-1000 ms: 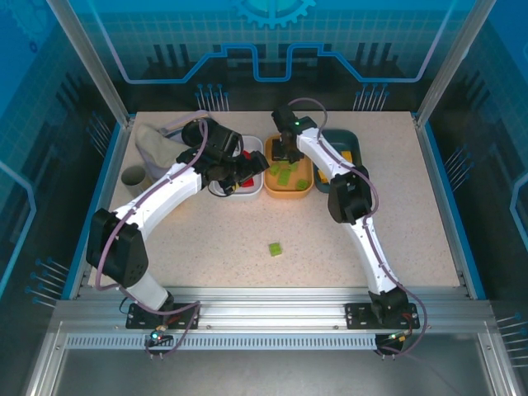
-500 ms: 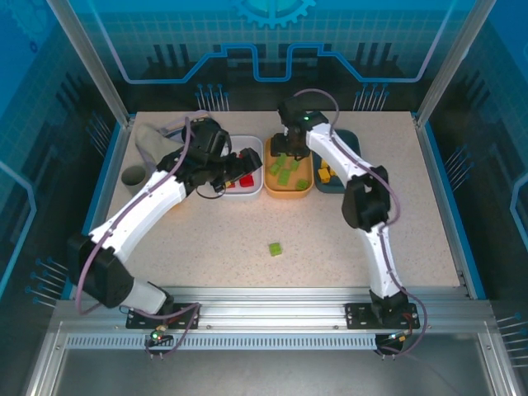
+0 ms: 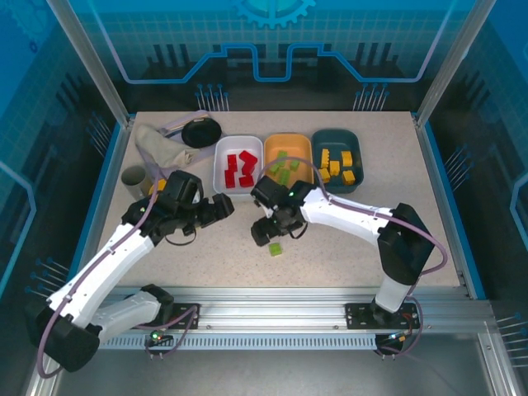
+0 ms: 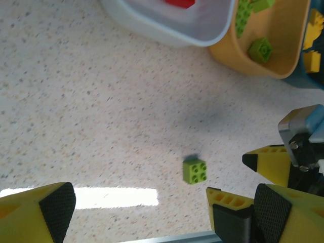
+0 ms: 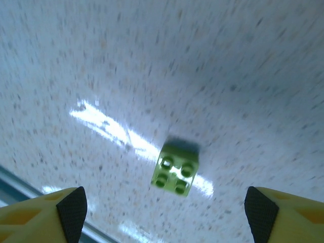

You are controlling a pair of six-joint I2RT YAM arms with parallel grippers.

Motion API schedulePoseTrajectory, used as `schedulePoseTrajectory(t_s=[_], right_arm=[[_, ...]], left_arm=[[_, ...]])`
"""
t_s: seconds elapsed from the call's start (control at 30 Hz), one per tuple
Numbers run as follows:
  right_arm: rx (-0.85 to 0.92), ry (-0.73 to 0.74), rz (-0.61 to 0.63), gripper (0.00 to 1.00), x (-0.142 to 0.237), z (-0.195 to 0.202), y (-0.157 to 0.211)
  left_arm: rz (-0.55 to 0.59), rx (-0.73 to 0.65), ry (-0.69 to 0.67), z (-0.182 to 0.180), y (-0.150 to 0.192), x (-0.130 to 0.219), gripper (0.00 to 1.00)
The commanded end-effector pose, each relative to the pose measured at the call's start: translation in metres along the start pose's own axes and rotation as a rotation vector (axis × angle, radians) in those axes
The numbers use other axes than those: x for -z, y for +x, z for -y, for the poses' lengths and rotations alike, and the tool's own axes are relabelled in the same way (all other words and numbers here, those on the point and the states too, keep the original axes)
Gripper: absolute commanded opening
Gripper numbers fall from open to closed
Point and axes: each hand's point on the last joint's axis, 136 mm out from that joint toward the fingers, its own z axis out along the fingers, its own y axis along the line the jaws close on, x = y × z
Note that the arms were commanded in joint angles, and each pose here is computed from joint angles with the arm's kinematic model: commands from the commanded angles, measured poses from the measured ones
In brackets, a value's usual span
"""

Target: Sort the legos into containers by color

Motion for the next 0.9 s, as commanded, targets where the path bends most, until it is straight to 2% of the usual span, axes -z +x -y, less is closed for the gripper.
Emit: schedulePoseTrajectory(t_s=[0.0, 0.17, 0.33, 0.73, 0.87], right_arm=[[-0.028, -0.059, -0.092, 0.85, -0.018, -0.014, 0.02], [-0.084, -0.03, -0.141, 0.82, -0.04, -0.007, 0.03], [-0.114, 0.01, -0.165, 0.75, -0.054, -0.003, 0.029], [-0.137, 0.108, -0.184, 0.46, -0.067, 0.013, 0.029], [-0.125, 0.123, -0.145, 0.36, -0.055, 0.014, 0.021]], left_arm=[[-0.015, -0.017, -0.033, -0.016, 0.011, 0.002, 0.95], [-0.029, -0.014, -0.024, -0.019, 0.017, 0.001, 0.95], [-0.035, -0.017, -0.016, -0.018, 0.02, 0.001, 0.95], [-0.02, -0.005, 0.001, -0.018, 0.022, 0.005, 0.95], [-0.012, -0.001, 0.007, -0.016, 0.02, 0.005, 0.94]])
